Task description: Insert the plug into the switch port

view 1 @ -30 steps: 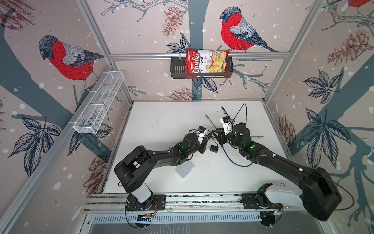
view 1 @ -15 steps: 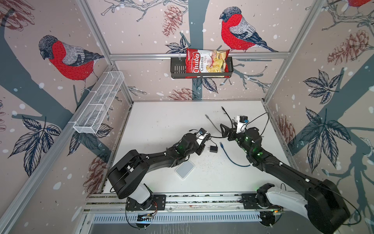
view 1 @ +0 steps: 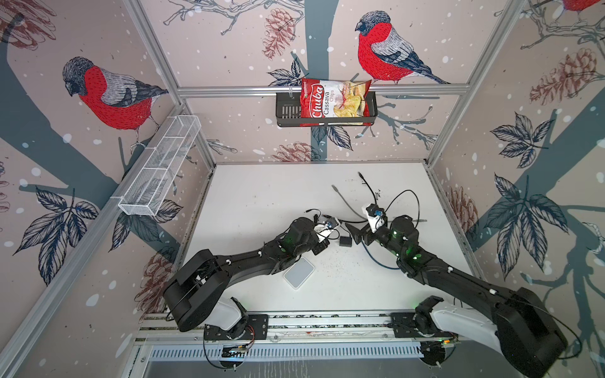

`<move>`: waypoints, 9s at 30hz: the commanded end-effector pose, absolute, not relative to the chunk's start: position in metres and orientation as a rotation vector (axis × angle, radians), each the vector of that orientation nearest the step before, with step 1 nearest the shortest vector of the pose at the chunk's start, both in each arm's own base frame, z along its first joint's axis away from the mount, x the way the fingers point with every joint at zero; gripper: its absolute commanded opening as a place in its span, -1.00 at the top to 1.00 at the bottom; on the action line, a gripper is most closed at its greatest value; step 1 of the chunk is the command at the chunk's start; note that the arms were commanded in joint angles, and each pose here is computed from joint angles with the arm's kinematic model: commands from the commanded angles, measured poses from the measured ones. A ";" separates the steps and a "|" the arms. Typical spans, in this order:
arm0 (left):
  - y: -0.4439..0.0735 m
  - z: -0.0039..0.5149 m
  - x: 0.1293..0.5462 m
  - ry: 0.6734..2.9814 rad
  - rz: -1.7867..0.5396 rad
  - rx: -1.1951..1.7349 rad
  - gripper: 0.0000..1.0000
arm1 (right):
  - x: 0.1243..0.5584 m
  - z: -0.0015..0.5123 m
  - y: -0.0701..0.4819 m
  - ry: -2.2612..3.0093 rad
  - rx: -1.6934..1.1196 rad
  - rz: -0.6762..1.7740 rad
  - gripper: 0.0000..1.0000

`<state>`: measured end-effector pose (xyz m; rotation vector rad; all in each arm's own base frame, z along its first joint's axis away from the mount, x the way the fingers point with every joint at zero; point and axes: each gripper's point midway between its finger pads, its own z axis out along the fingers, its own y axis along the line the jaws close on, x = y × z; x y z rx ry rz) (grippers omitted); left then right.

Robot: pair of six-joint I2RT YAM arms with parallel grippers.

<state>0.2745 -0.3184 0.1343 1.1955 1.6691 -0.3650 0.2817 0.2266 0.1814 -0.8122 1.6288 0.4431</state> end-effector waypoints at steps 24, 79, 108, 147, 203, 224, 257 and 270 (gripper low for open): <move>-0.318 0.134 0.252 1.386 -0.265 1.449 1.00 | 0.227 0.154 0.289 1.343 -1.481 0.588 0.07; -0.295 0.148 0.262 1.610 -0.276 1.198 -0.95 | 0.241 0.140 0.282 1.547 -1.407 0.834 0.94; -0.232 0.084 0.190 2.792 -0.326 0.710 -0.73 | 0.259 0.141 0.269 1.868 -1.070 0.903 0.93; -0.205 0.017 0.165 3.023 -0.008 0.563 -0.62 | 0.253 0.146 0.267 1.805 -1.055 0.919 0.90; -0.332 0.147 0.281 1.494 0.003 1.321 0.04 | 0.270 0.175 0.223 1.935 -0.791 0.969 0.90; -0.329 0.136 0.278 1.455 -0.014 1.398 0.04 | 0.247 0.174 0.250 1.917 -0.931 1.131 0.90; -0.334 0.161 0.281 1.334 -0.006 1.375 0.12 | 0.238 0.159 0.263 1.971 -1.006 1.174 0.91; -0.337 0.165 0.276 1.320 -0.044 1.380 0.12 | 0.243 0.163 0.267 1.952 -1.004 1.179 0.91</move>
